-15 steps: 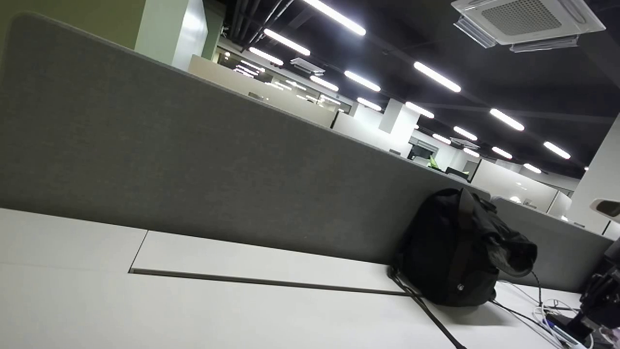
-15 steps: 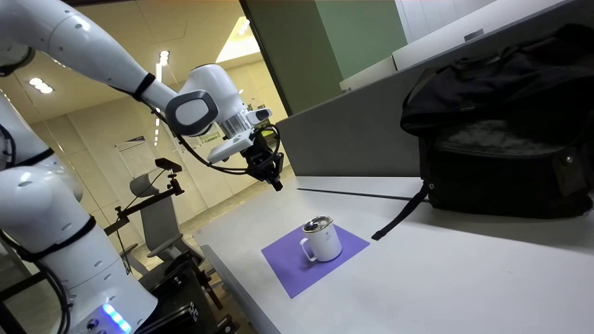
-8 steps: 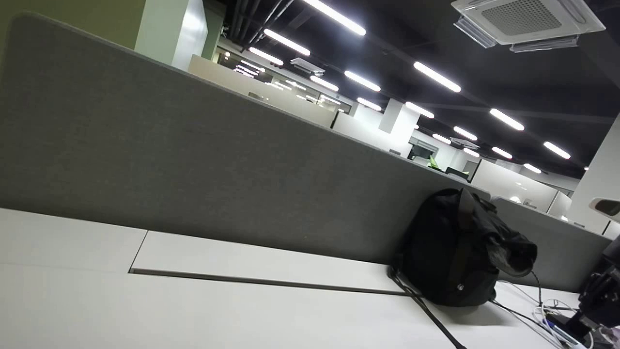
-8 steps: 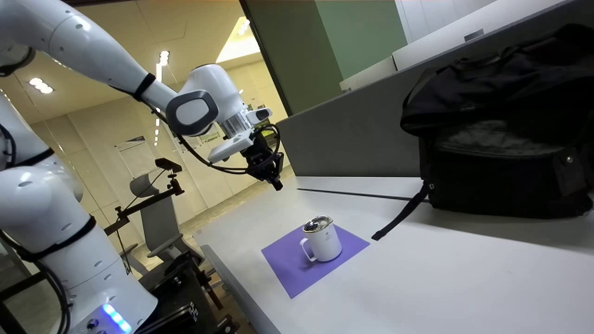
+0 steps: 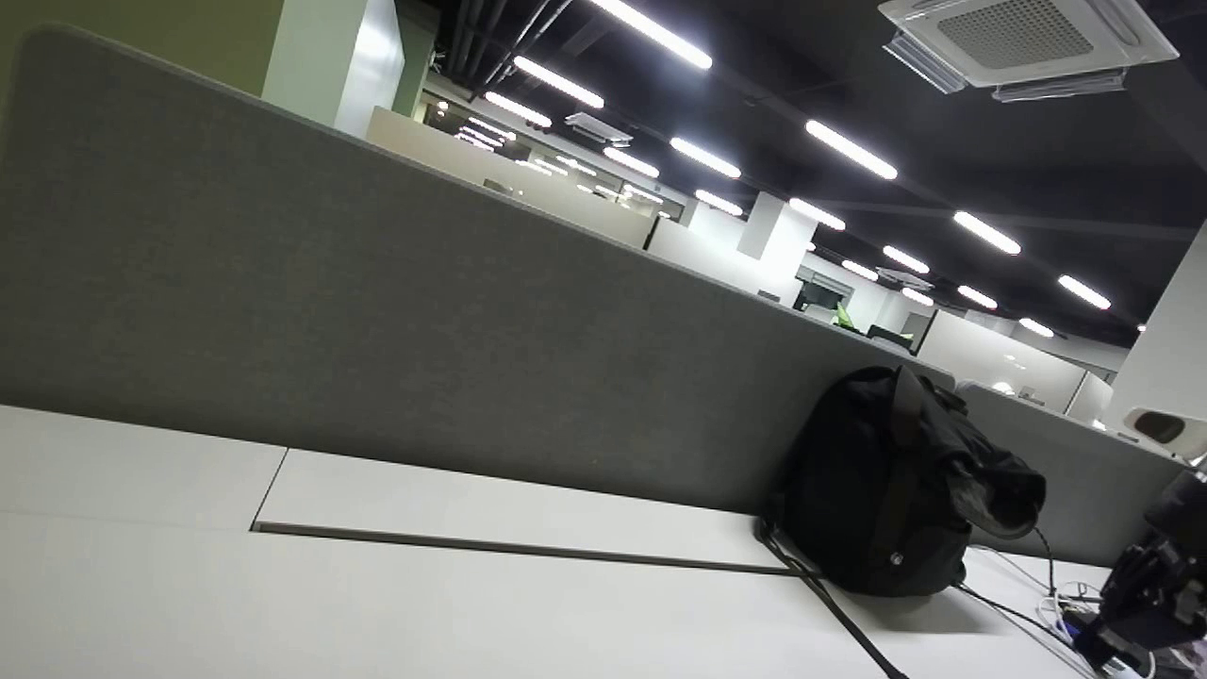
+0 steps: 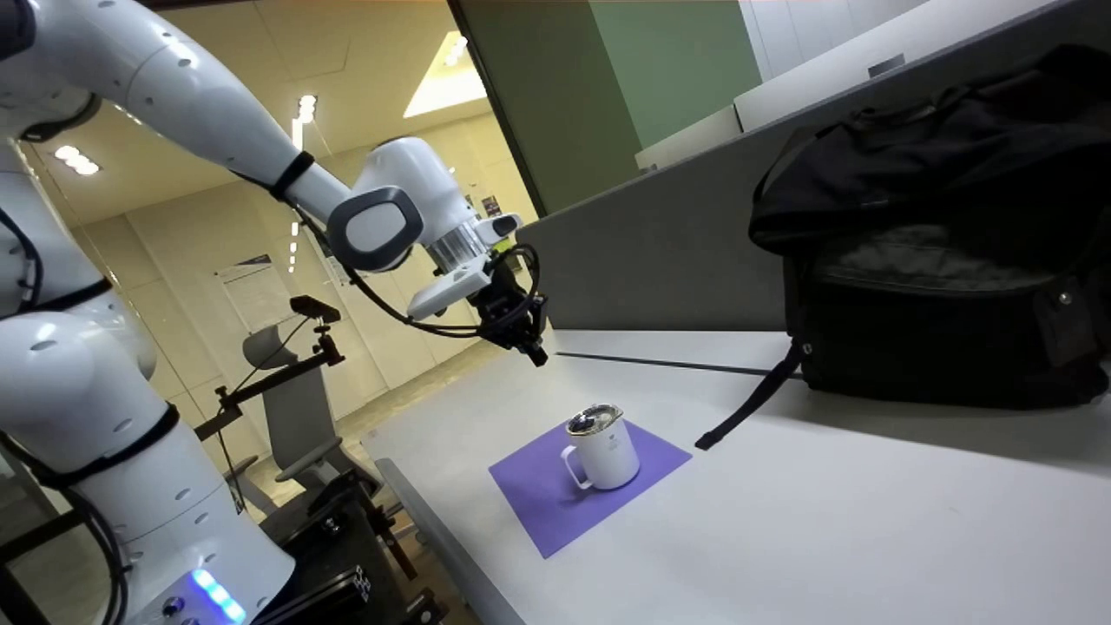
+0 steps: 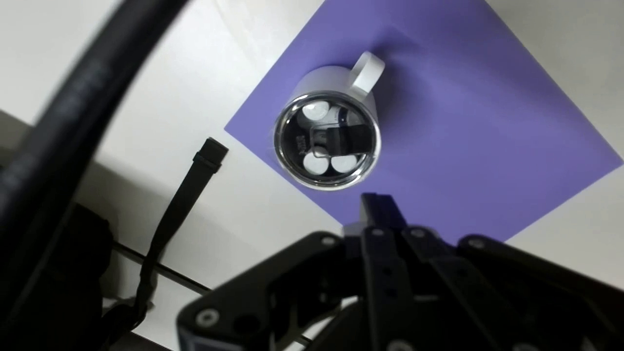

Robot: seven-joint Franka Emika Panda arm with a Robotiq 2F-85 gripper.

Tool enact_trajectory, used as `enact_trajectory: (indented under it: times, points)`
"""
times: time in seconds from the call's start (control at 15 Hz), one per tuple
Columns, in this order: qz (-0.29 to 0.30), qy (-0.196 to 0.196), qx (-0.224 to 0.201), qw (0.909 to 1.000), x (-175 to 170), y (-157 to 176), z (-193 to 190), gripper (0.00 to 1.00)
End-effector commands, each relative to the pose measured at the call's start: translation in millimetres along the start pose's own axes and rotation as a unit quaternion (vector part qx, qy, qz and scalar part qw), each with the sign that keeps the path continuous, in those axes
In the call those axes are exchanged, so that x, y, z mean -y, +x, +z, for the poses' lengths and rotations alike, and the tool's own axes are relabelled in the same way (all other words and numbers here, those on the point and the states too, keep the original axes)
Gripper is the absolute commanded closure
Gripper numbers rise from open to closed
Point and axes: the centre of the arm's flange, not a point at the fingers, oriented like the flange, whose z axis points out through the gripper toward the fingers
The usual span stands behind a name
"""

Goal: Remove the silver lid from the white mug

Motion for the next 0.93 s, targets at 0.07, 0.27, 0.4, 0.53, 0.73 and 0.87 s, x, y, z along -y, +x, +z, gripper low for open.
enact_trajectory:
  times: [0.07, 0.27, 0.4, 0.53, 0.73, 0.87]
  points:
    - [0.004, -0.019, 0.006, 0.9998, -18, 10, 42, 1.00]
    - [0.002, -0.024, 0.019, 0.9995, -20, 11, 62, 1.00]
    - [0.001, -0.022, 0.027, 0.9994, -21, 11, 73, 1.00]
    - [0.003, -0.016, 0.036, 0.9992, -20, 11, 82, 1.00]
    - [0.007, -0.013, 0.046, 0.9988, -20, 11, 91, 1.00]
    - [0.009, -0.011, 0.051, 0.9986, -19, 11, 96, 1.00]
